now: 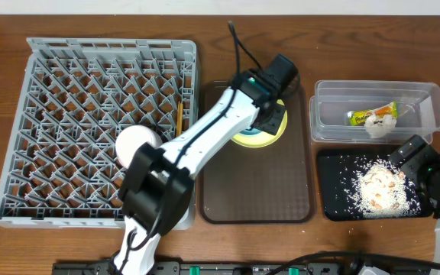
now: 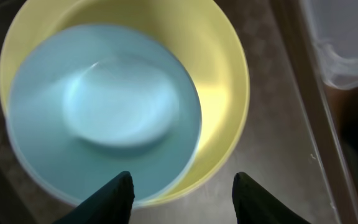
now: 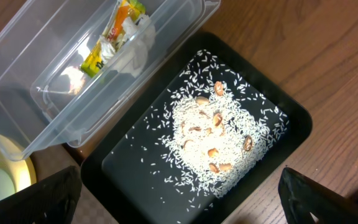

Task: Sort waste into correct bins and load items into the dishwasher
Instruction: 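Release the bowl and move the left gripper to the light-blue bowl, then grasp the light-blue bowl rim on the yellow plate with left gripper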

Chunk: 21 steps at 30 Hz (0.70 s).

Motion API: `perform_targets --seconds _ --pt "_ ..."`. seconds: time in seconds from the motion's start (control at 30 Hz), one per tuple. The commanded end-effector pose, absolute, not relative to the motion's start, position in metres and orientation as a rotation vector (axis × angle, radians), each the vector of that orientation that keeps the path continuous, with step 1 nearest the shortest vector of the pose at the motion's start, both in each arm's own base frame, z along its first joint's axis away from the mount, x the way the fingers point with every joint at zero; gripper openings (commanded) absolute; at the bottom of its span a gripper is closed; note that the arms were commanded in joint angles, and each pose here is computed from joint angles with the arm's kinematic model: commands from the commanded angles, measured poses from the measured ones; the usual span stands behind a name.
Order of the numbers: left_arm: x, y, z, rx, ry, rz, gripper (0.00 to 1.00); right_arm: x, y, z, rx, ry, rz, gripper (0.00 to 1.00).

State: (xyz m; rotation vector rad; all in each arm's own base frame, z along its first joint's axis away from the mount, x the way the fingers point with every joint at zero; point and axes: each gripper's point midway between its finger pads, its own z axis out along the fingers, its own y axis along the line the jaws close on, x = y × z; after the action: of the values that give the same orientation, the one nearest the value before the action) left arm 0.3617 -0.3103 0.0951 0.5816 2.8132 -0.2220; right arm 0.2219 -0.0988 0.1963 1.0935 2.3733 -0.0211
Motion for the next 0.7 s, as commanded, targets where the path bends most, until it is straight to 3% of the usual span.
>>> perform_targets --seconds 0.0,0.33,0.53,0.67 --pt "0.373 -0.312 0.089 0.591 2.780 -0.164 0.51 0.222 -0.102 0.200 1.084 2.365 -0.036 0.99" --pt "0.366 -0.331 0.053 0.645 2.795 -0.153 0.50 0.222 -0.102 0.200 1.084 2.365 -0.036 0.99" --pt "0.375 -0.320 0.038 0.632 2.779 -0.021 0.28 0.222 -0.102 0.200 1.084 2.365 -0.036 0.99" --pt "0.376 -0.316 0.036 0.627 2.776 0.014 0.23 0.222 -0.102 0.200 1.084 2.366 -0.036 0.99"
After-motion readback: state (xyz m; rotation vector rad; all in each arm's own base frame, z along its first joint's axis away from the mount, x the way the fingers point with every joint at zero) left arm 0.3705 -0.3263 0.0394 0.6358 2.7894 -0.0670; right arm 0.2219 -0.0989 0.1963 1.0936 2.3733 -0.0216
